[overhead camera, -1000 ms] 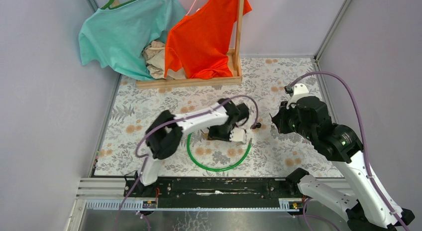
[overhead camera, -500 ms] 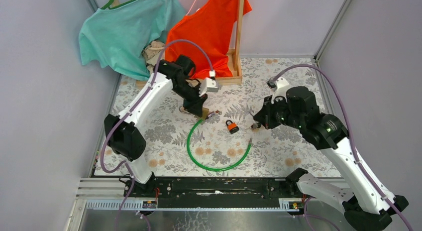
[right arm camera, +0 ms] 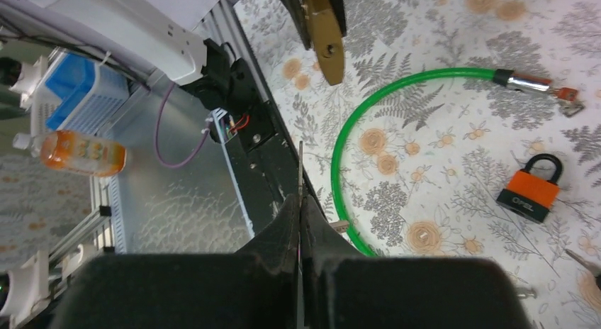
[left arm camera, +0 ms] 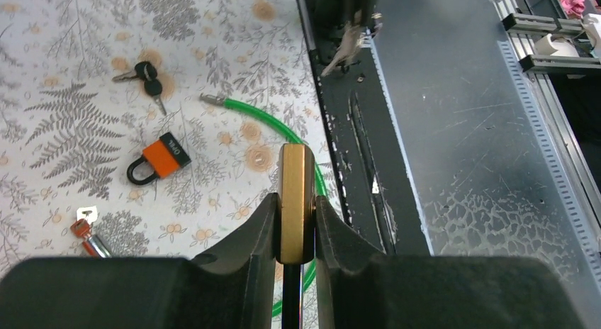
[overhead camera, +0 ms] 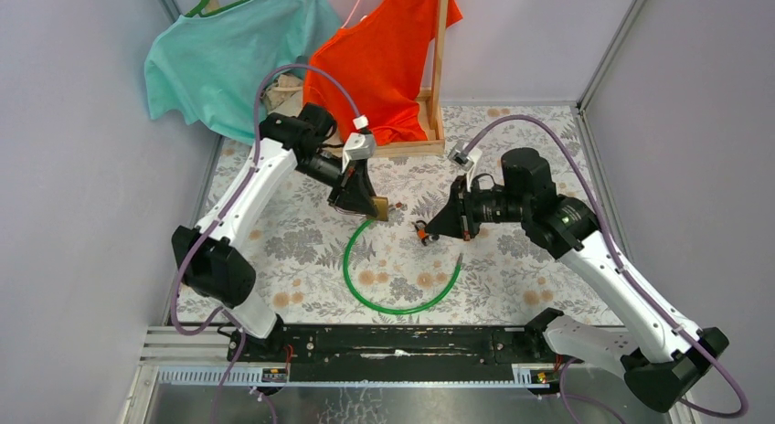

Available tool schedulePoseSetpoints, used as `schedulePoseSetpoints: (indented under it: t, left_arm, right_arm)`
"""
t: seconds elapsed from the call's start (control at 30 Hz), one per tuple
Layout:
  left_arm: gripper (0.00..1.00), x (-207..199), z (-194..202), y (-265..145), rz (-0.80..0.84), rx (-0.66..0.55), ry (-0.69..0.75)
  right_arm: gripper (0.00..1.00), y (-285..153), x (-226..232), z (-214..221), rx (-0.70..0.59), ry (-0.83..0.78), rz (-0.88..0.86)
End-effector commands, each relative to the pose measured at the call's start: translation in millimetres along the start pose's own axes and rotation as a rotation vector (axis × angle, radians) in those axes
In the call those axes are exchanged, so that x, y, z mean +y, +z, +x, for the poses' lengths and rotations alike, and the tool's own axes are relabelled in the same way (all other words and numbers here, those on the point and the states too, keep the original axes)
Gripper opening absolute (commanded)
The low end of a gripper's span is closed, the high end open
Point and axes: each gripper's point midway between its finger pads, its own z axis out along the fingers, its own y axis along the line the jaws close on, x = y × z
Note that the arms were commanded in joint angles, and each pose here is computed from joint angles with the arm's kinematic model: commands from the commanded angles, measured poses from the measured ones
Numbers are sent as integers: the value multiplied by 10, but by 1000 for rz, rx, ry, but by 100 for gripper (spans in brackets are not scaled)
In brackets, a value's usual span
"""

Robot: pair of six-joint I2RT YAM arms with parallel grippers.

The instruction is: Unlock with the key

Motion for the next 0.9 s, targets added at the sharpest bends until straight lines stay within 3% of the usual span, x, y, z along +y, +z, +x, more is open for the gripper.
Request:
schedulePoseSetpoints:
  t: [0.0,0.17,0.87]
  left_arm:
    - [0,-366,-194,-2,65,-130,99]
    - [0,-527,-148,33,71,-105,176]
    - [0,-654,50,333,181,-39,83]
  right_arm:
    - [0,57,216,-54,-5,-77,-165]
    - [0,87,215,10,35,-115,-147]
    - [0,261,297,115,92,-208,-138]
